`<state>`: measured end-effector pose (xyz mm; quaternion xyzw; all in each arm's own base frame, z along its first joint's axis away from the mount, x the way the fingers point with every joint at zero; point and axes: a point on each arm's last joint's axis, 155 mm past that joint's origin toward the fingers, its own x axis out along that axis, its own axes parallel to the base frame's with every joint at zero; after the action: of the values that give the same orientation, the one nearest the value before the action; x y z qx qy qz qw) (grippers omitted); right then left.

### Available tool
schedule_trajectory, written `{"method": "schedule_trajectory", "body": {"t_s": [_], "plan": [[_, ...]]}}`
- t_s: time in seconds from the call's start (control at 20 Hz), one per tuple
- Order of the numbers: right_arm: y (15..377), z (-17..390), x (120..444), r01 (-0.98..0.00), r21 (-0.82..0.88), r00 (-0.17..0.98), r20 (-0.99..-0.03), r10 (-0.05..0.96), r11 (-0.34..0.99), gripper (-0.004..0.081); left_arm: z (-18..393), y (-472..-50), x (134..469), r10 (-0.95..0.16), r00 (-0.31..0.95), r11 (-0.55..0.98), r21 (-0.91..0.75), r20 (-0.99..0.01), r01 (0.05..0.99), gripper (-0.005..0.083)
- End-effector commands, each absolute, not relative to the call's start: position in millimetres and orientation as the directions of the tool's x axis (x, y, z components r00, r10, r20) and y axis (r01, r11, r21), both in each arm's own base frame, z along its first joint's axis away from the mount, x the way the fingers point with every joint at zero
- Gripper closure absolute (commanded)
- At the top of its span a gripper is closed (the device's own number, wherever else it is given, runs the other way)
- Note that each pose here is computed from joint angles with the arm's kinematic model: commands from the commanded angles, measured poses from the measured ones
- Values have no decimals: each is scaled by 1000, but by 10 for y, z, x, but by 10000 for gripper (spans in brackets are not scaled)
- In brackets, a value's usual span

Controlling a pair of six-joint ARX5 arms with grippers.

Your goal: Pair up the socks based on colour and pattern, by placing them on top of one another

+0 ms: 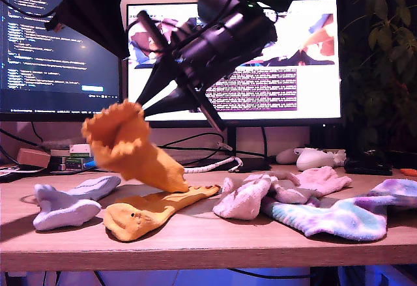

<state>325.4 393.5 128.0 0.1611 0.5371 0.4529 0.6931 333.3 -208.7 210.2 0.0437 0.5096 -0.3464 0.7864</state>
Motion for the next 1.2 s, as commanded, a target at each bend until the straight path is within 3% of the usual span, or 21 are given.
{"method": "schedule_trajectory", "body": {"t_s": [0.0, 0.4, 0.65, 0.75, 0.9, 1.15], "plan": [[3893, 974, 3224, -450, 674, 2, -655, 755, 586, 781, 2105, -2069, 3315, -500, 242, 756, -282, -832, 591, 788], [3602, 284, 2955, -373, 632, -61, -747, 662, 679, 781, 2107, -2070, 3318, -500, 243, 756, -282, -831, 590, 788], [3635, 306, 2875, -364, 663, -95, -725, 682, 654, 778, 2128, -2089, 3362, -507, 260, 754, -277, -822, 595, 788], [3524, 214, 2928, -390, 605, -63, -770, 635, 695, 712, 2127, -2089, 3364, -507, 260, 754, -277, -822, 595, 788], [3476, 226, 2951, -392, 604, -64, -771, 634, 695, 514, 2136, -2097, 3383, -509, 267, 753, -274, -818, 598, 788], [3593, 810, 3001, -456, 652, -19, -688, 725, 606, 487, 2133, -2124, 3450, -515, 282, 751, -269, -809, 603, 788]]}}
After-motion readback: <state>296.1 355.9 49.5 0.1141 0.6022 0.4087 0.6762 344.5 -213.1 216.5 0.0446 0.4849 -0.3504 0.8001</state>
